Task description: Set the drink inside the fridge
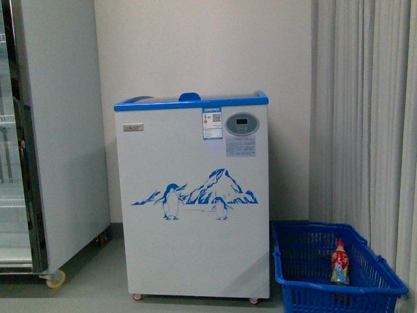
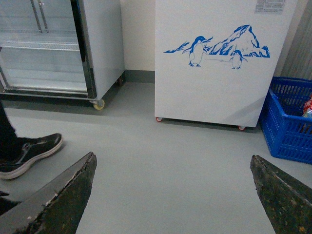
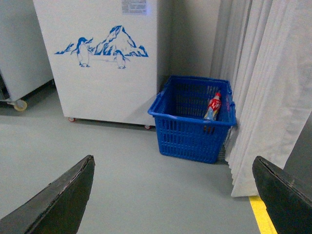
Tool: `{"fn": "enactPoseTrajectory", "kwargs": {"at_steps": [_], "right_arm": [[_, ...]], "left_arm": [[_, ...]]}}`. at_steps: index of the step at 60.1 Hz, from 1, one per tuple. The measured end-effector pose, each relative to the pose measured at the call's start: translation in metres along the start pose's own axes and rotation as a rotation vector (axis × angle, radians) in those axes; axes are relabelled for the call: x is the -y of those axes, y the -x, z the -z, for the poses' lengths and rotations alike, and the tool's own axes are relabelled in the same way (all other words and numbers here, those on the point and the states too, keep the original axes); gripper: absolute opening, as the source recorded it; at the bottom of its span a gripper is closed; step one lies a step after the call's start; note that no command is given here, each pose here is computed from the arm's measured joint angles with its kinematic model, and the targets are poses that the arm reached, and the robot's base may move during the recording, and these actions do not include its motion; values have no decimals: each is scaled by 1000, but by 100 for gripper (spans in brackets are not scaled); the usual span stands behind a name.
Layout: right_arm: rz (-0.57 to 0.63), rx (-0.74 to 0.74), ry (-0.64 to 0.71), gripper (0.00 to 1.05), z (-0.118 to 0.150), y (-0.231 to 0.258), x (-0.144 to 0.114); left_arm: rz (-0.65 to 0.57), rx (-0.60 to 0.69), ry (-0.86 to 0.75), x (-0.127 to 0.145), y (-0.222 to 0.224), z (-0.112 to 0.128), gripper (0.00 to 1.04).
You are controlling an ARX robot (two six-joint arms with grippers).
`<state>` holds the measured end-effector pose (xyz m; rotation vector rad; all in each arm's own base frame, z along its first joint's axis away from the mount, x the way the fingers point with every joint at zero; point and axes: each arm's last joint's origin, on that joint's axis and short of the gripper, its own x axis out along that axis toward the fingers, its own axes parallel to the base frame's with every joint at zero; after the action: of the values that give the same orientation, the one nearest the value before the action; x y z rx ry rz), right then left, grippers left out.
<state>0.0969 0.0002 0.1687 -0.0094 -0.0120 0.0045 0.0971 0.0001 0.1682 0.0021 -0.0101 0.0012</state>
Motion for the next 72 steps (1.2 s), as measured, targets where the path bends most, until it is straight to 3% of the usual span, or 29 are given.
{"fn": "enactPoseTrajectory", "kwargs": {"at_steps": [72], "right_arm": [[3, 0, 0, 97, 0, 0, 0]], "left_arm": [[0, 0, 0, 0, 0, 0, 97]]}}
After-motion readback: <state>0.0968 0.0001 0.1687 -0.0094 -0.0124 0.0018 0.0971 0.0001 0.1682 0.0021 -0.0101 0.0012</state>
